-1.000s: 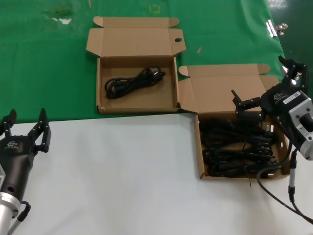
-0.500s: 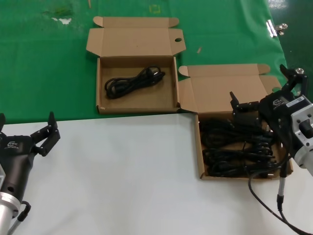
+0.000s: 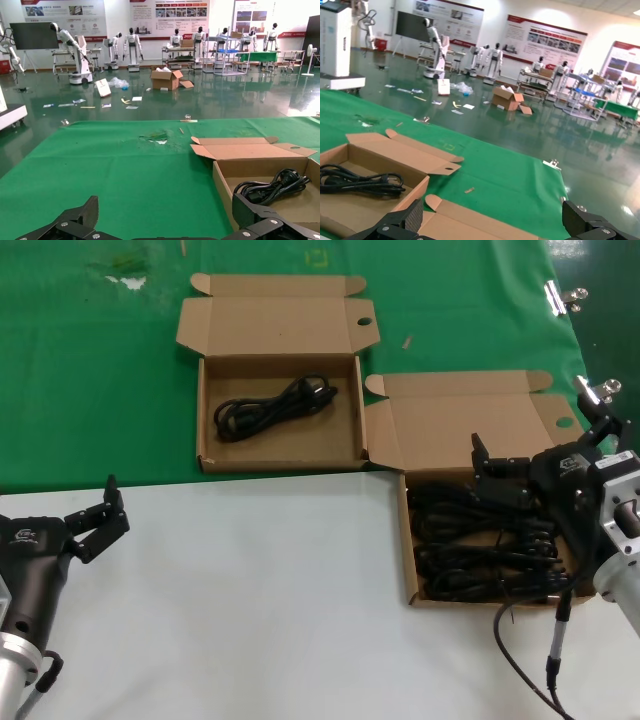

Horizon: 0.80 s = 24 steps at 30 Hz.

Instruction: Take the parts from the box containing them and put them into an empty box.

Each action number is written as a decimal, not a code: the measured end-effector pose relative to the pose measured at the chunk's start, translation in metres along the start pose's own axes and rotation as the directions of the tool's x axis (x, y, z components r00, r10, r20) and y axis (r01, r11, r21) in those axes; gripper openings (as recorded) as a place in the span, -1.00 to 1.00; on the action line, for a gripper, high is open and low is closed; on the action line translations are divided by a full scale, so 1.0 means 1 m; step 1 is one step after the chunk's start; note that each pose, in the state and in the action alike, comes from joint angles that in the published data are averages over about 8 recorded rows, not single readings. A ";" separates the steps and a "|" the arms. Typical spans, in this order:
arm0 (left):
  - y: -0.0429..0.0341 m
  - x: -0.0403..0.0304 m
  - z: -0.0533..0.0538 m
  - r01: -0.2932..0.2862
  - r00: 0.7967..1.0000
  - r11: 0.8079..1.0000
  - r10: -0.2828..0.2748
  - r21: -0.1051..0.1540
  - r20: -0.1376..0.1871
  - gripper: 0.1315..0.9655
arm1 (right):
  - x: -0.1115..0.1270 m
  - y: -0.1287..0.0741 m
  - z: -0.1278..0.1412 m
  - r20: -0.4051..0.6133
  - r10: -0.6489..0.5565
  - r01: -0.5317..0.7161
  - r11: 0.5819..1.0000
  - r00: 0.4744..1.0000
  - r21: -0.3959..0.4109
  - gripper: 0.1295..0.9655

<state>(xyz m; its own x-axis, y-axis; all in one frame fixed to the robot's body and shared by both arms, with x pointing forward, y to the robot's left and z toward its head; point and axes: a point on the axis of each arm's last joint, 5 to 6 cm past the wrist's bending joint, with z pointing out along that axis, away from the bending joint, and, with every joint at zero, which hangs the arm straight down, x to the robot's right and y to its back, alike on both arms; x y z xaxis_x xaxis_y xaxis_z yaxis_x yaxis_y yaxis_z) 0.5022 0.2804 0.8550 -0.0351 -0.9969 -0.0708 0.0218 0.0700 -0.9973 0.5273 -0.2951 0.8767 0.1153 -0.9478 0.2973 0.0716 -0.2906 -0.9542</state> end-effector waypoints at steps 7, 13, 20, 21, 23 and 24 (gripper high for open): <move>0.0000 0.0000 0.000 0.000 1.000 1.000 0.000 0.000 0.000 0.93 | -0.007 0.004 -0.005 -0.026 0.070 -0.070 0.998 0.997 -0.008 1.00; 0.0000 0.0000 0.000 0.000 1.000 1.000 0.000 0.000 0.000 1.00 | -0.013 0.008 -0.010 -0.050 0.129 -0.130 0.991 0.990 -0.014 1.00; 0.0000 0.0000 0.000 0.000 1.000 1.000 0.000 0.000 0.000 1.00 | -0.019 0.012 -0.015 -0.076 0.188 -0.190 0.982 0.979 -0.019 1.00; 0.0000 0.0000 0.000 0.000 1.000 1.000 0.000 0.000 0.000 1.00 | -0.020 0.013 -0.015 -0.078 0.193 -0.195 0.981 0.978 -0.019 1.00; 0.0000 0.0000 0.000 0.000 1.000 1.000 0.000 0.000 0.000 1.00 | -0.020 0.013 -0.016 -0.081 0.199 -0.201 0.979 0.977 -0.020 1.00; 0.0000 0.0000 0.000 0.000 1.000 1.000 0.000 0.000 0.000 1.00 | -0.020 0.013 -0.016 -0.082 0.200 -0.202 0.979 0.976 -0.020 1.00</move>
<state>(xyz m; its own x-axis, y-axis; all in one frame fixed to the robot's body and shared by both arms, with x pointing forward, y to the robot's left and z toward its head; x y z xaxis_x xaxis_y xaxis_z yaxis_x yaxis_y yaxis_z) 0.5022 0.2804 0.8550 -0.0351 -0.9969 -0.0706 0.0218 0.0699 -0.9973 0.5102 -0.2818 0.8576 0.0459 -0.9943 0.0967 0.0271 -0.0955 -0.9951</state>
